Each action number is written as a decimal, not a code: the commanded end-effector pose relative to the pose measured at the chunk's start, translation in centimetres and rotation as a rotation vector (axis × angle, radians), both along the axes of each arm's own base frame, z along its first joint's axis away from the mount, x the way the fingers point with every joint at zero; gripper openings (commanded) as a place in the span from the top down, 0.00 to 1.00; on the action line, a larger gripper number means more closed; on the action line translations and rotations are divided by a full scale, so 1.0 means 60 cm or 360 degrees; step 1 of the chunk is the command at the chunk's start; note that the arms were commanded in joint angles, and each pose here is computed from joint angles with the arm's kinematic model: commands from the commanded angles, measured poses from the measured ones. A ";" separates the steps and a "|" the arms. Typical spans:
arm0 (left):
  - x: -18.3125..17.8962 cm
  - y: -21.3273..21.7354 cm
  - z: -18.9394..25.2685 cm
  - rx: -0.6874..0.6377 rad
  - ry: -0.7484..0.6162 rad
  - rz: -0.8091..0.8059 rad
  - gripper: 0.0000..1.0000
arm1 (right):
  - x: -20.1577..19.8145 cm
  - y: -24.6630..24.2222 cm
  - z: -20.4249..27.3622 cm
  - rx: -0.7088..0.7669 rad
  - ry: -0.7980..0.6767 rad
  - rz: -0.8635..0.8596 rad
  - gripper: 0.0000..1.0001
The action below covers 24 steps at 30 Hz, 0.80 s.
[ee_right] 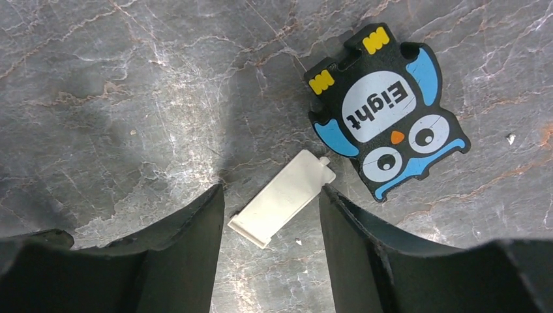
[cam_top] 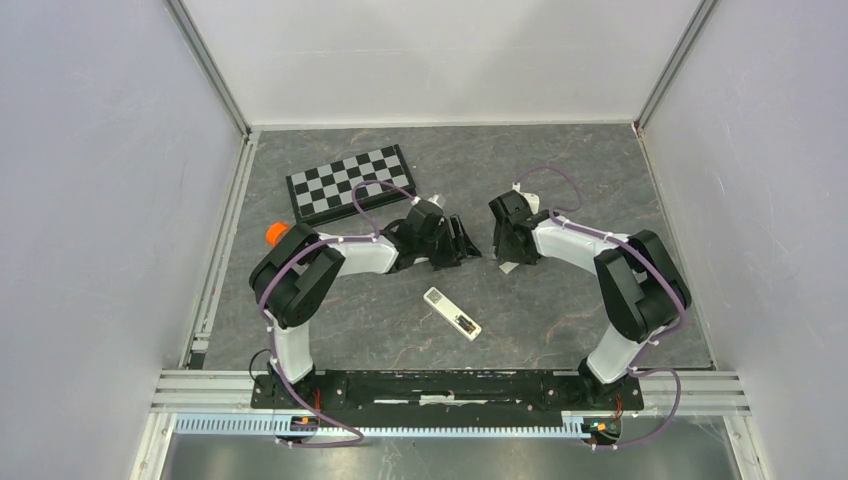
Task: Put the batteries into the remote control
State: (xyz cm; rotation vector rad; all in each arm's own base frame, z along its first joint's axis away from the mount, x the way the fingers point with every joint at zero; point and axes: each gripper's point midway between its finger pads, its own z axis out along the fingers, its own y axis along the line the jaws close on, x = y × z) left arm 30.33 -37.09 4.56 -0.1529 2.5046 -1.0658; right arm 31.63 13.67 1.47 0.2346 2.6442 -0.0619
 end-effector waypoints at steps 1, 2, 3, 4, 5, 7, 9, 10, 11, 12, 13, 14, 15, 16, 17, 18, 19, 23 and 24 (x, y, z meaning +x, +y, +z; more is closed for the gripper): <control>0.006 0.007 0.028 -0.0011 -0.0102 -0.0020 0.30 | -0.042 -0.041 -0.021 -0.0158 0.0098 0.0042 0.38; 0.005 0.007 0.029 -0.0011 -0.0105 -0.0022 0.30 | -0.050 -0.045 -0.020 -0.0168 0.0108 0.0063 0.38; 0.005 0.007 0.028 -0.0011 -0.0104 -0.0022 0.30 | -0.060 -0.049 -0.023 -0.0179 0.0131 0.0085 0.37; 0.006 0.008 0.029 -0.0010 -0.0108 -0.0020 0.30 | -0.069 -0.053 -0.024 -0.0182 0.0151 0.0104 0.37; 0.006 0.008 0.031 -0.0013 -0.0109 -0.0021 0.30 | -0.078 -0.056 -0.026 -0.0184 0.0173 0.0122 0.37; 0.005 0.007 0.032 -0.0017 -0.0111 -0.0025 0.30 | -0.094 -0.061 -0.029 -0.0182 0.0212 0.0146 0.38; 0.006 0.007 0.034 -0.0025 -0.0116 -0.0027 0.30 | -0.100 -0.062 -0.030 -0.0163 0.0223 0.0149 0.39; 0.006 0.007 0.034 -0.0025 -0.0117 -0.0026 0.30 | -0.101 -0.061 -0.030 -0.0155 0.0230 0.0150 0.40; 0.006 0.006 0.035 -0.0030 -0.0118 -0.0026 0.30 | -0.101 -0.061 -0.028 -0.0148 0.0230 0.0150 0.41; 0.005 0.006 0.034 -0.0031 -0.0116 -0.0028 0.30 | -0.101 -0.061 -0.028 -0.0147 0.0240 0.0151 0.41; 0.005 0.006 0.035 -0.0032 -0.0116 -0.0030 0.30 | -0.101 -0.061 -0.026 -0.0148 0.0244 0.0154 0.41; 0.005 0.006 0.034 -0.0033 -0.0116 -0.0031 0.30 | -0.101 -0.061 -0.025 -0.0146 0.0246 0.0158 0.41; 0.005 0.006 0.035 -0.0033 -0.0117 -0.0030 0.30 | -0.102 -0.060 -0.024 -0.0144 0.0247 0.0161 0.41; 0.005 0.006 0.035 -0.0034 -0.0119 -0.0031 0.30 | -0.102 -0.060 -0.024 -0.0143 0.0250 0.0167 0.41; 0.004 0.006 0.035 -0.0035 -0.0118 -0.0030 0.30 | -0.103 -0.059 -0.024 -0.0135 0.0259 0.0170 0.43; 0.004 0.006 0.035 -0.0037 -0.0119 -0.0031 0.30 | -0.103 -0.057 -0.025 -0.0119 0.0269 0.0173 0.47; 0.004 0.006 0.035 -0.0036 -0.0118 -0.0032 0.30 | -0.106 -0.055 -0.025 -0.0101 0.0288 0.0178 0.50; 0.003 0.007 0.035 -0.0035 -0.0119 -0.0034 0.30 | -0.121 -0.055 -0.025 -0.0088 0.0347 0.0183 0.46; 0.003 0.007 0.035 -0.0037 -0.0122 -0.0032 0.30 | -0.122 -0.058 -0.024 -0.0100 0.0348 0.0182 0.44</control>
